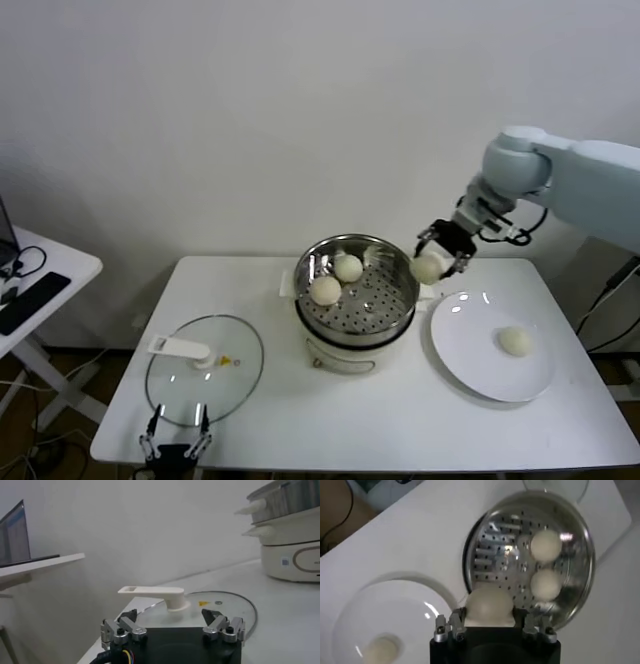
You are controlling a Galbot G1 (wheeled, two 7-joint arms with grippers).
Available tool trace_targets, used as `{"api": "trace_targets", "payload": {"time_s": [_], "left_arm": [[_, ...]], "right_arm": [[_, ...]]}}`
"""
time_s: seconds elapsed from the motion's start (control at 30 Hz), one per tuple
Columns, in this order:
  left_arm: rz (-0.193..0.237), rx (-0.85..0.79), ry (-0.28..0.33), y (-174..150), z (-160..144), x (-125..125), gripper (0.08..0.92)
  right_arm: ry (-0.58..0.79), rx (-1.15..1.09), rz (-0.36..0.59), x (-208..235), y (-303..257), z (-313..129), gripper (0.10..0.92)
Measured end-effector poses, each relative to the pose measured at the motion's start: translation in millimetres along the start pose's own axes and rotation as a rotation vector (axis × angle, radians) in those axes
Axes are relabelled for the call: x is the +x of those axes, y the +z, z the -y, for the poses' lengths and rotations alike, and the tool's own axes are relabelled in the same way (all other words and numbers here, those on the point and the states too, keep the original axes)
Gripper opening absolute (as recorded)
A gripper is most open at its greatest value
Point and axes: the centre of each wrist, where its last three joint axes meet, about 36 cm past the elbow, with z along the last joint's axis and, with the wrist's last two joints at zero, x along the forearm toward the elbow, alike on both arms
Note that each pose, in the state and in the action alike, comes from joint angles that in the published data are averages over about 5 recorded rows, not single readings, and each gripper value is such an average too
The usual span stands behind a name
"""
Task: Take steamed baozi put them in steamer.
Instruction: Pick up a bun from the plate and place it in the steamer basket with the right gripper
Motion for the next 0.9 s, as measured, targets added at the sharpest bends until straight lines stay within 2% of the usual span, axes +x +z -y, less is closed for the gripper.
{"api": "trace_targets", "payload": {"time_s": [0.43,0.9], "left_arm": [[0.004,0.004,-0.008,-2,0,0,0.823],[0.004,0.006,-0.011,-2,0,-2,0.823]], "right_arm": [[-0.061,0.306,-0.009,-53,-60,54,0.628],[-0.118,0.384,0.02,-128,-69,66,0.62]]}}
